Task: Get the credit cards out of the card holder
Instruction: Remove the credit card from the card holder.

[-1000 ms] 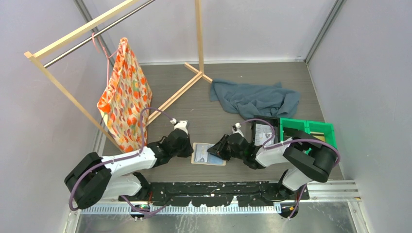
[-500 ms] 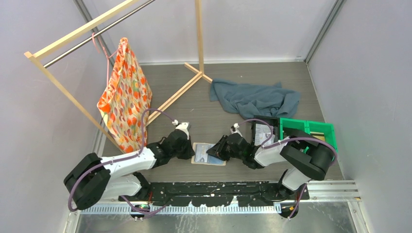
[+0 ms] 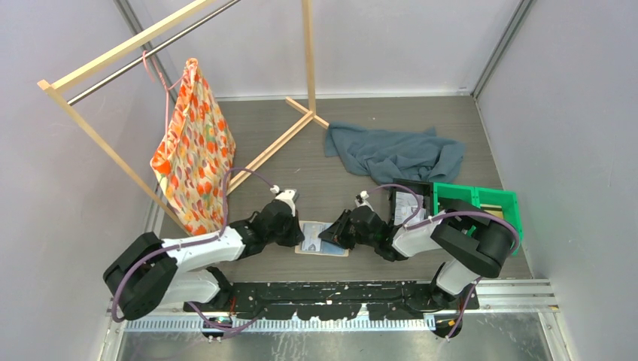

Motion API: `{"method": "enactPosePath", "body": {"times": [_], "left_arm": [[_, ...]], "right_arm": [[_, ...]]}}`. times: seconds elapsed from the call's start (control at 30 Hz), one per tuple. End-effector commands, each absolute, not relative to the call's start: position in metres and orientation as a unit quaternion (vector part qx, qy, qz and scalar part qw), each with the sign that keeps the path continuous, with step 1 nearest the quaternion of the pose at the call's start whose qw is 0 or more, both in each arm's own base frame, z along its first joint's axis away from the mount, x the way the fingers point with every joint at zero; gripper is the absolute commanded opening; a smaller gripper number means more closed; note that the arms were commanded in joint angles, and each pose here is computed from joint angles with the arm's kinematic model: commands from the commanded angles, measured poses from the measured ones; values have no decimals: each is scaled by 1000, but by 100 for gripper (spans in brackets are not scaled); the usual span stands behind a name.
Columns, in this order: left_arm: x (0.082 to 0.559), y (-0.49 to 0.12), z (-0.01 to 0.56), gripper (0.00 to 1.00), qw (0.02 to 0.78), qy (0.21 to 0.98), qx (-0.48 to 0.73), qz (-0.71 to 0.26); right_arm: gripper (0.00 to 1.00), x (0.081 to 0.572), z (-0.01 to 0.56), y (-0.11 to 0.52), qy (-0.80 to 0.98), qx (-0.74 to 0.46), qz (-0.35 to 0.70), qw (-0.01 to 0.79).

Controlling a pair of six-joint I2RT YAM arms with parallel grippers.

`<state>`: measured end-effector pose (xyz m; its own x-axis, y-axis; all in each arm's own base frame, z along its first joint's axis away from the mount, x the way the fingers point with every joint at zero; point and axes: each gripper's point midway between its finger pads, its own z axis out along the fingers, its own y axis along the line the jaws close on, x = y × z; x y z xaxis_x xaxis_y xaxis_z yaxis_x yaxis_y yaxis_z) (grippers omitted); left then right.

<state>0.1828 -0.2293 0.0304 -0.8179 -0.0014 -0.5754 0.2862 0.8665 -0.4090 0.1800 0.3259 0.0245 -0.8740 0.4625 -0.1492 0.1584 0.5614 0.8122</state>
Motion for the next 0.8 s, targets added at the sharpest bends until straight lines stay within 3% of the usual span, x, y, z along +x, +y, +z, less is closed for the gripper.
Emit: {"method": "enactPosePath", "body": {"times": [0.0,0.43,0.57,0.77], "left_arm": [[192,-244,35,0,304,911,87,-266],[185,-245,20,1,271,923,94,-258],[186,-237,13,1,269,931,83,-235],[184,-229,1,1,259,939,73,-214]], "right_arm": [[22,182,31,334,860,171,446,179],[10,183,37,333,853,179,455,184],[1,183,36,328,853,184,451,189],[1,179,34,320,851,190,451,190]]}}
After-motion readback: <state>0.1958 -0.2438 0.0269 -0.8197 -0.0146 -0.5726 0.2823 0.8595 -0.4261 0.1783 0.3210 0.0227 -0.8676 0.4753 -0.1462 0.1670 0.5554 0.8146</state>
